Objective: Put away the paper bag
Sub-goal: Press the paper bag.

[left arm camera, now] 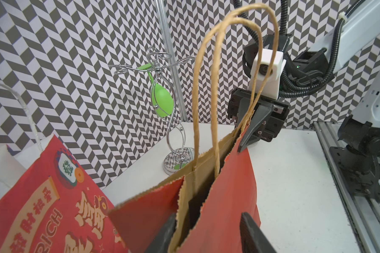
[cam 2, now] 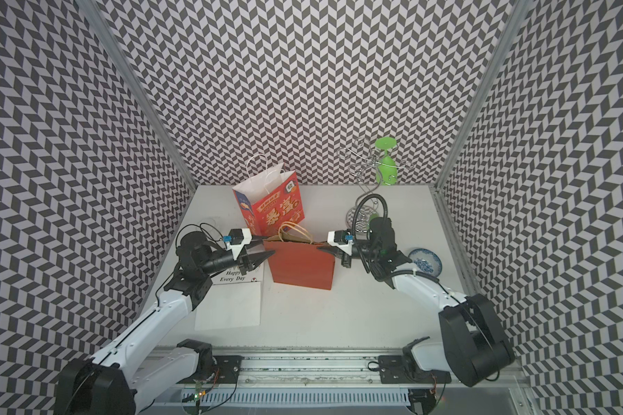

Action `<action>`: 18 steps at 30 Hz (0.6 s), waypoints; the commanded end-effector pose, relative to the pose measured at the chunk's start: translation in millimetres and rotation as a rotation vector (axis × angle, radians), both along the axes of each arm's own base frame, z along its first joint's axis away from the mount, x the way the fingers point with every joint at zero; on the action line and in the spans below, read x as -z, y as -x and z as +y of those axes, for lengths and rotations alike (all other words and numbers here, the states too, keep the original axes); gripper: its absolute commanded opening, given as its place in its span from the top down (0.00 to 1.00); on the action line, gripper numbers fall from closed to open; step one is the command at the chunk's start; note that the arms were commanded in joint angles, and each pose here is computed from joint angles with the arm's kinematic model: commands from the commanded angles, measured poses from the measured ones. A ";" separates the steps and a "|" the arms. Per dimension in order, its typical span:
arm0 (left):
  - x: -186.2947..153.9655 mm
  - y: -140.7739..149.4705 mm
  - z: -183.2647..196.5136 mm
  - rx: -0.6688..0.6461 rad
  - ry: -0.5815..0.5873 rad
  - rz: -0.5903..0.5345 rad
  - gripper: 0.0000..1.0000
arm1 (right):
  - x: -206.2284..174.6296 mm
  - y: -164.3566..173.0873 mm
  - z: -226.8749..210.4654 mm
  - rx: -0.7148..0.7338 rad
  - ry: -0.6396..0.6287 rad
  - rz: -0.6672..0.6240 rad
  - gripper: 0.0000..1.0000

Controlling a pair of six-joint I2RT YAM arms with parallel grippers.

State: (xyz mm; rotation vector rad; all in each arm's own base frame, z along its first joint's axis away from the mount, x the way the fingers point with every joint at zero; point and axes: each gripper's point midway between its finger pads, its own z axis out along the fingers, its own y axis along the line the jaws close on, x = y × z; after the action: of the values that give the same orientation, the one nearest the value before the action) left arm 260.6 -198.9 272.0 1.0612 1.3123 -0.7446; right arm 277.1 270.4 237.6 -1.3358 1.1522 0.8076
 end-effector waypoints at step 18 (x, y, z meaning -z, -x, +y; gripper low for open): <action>-55.4 32.9 0.6 0.077 -0.006 -0.076 0.00 | -60.8 61.5 -21.0 -0.050 -0.029 -0.134 0.89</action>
State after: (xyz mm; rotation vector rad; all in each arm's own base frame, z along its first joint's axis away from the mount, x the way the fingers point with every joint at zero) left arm 241.5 -190.5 319.7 1.0488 1.2639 -0.6690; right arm 229.9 251.2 299.6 -1.3324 1.0403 0.7444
